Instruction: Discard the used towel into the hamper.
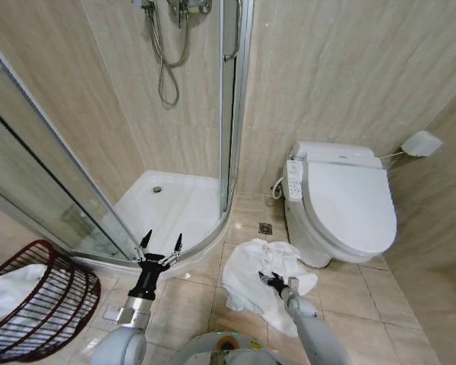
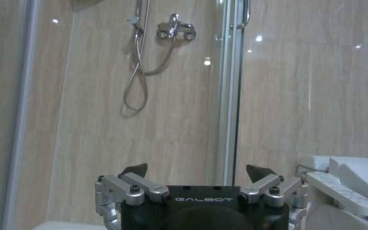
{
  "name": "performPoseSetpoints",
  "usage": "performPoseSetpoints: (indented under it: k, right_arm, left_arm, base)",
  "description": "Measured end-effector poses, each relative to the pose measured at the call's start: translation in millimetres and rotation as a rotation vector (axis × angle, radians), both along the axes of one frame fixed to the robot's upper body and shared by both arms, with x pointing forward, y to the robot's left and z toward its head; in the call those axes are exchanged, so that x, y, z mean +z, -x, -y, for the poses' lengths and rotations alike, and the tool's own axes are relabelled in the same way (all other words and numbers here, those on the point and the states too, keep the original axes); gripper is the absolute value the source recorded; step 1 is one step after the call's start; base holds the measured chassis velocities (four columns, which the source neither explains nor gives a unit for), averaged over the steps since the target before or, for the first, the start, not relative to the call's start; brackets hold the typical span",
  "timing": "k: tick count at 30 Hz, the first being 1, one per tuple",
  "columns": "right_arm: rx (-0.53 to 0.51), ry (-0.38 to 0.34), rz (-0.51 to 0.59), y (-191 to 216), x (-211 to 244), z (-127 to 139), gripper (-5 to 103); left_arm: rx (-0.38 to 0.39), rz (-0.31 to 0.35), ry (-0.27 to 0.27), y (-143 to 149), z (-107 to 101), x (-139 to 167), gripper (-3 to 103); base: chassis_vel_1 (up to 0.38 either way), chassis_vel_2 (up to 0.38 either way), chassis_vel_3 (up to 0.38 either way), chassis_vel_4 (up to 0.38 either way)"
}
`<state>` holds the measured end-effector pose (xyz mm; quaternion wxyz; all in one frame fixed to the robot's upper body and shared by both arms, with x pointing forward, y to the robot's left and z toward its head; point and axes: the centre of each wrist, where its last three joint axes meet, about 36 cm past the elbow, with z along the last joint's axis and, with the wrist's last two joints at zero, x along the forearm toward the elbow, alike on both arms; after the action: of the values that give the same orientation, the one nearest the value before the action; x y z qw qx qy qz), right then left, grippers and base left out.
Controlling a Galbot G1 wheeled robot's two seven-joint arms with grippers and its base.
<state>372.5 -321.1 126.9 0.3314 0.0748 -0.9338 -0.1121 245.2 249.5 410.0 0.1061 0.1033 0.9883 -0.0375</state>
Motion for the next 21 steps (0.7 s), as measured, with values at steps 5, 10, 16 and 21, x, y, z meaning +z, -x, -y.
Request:
performPoseSetpoints:
  k: [5,10,16,21]
  right_arm:
    - [0.002,-0.002,-0.003,2.4,-1.0,-0.5,50]
    - [0.009,-0.004,-0.002,2.8,-0.6,-0.9,29]
    - [0.011,-0.003,0.004,0.2,2.3,0.9,8]
    - [0.010,-0.001,0.006,0.9,3.6,0.8,4]
  left_arm:
    - [0.000,0.000,0.000,0.0,0.0,0.0,100]
    - [0.000,0.000,0.000,0.0,0.0,0.0,100]
    - [0.000,0.000,0.000,0.0,0.0,0.0,100]
    - [0.000,0.000,0.000,0.0,0.0,0.0,100]
  base:
    - [0.000,0.000,0.000,0.000]
    - [0.000,0.000,0.000,0.000]
    - [0.000,0.000,0.000,0.000]
    - [0.000,0.000,0.000,0.000]
